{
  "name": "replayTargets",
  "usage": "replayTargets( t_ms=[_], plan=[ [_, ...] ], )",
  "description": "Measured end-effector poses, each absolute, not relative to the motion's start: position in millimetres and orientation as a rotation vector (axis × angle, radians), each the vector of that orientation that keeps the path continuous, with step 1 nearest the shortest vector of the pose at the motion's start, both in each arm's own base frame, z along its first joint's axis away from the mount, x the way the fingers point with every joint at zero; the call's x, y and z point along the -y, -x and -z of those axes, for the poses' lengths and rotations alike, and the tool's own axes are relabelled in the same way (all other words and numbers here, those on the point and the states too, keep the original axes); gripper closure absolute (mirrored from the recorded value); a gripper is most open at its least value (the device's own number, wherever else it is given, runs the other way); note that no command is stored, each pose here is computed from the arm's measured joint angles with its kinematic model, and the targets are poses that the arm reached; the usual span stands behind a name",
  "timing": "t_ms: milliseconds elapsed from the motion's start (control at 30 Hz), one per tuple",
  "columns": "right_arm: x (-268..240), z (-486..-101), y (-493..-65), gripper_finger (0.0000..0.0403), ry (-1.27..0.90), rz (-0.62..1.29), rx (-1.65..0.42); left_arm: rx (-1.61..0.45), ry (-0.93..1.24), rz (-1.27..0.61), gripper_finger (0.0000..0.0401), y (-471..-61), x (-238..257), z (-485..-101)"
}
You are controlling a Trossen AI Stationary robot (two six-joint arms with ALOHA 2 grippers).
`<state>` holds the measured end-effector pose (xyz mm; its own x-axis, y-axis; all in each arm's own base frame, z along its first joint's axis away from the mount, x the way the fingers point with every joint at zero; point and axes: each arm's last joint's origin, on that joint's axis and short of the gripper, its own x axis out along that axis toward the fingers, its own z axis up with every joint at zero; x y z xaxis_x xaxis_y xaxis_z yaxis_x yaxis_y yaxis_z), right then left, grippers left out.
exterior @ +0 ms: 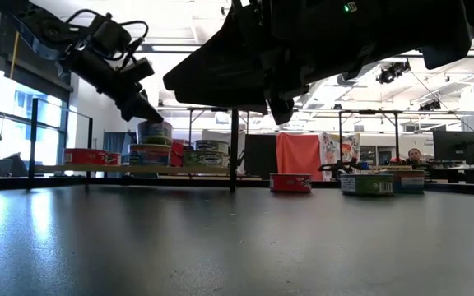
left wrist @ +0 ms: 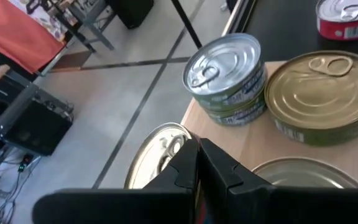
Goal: Stack canned seafood by type on shelf
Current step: Stack the pink blue tuna can on the top of the other pink blue tuna can, then stack the red tuna can on the top of the other red tuna can
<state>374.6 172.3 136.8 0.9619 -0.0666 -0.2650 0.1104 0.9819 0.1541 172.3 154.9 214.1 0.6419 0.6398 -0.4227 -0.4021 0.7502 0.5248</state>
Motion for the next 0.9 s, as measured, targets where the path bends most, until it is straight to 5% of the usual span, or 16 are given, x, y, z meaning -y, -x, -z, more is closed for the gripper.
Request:
replayTargets(
  t_ms=[467,900],
  plan=[
    [-172,-136,-374,0.0305,-0.186,0.095,-0.271,-0.695,-0.387,-0.628,0.0397,-171,-165,-203],
    [-172,-136,-374,0.0305,-0.186,0.095,-0.271,-0.717,-0.372,-0.629,0.0324,-171,-162,-202]
  ],
)
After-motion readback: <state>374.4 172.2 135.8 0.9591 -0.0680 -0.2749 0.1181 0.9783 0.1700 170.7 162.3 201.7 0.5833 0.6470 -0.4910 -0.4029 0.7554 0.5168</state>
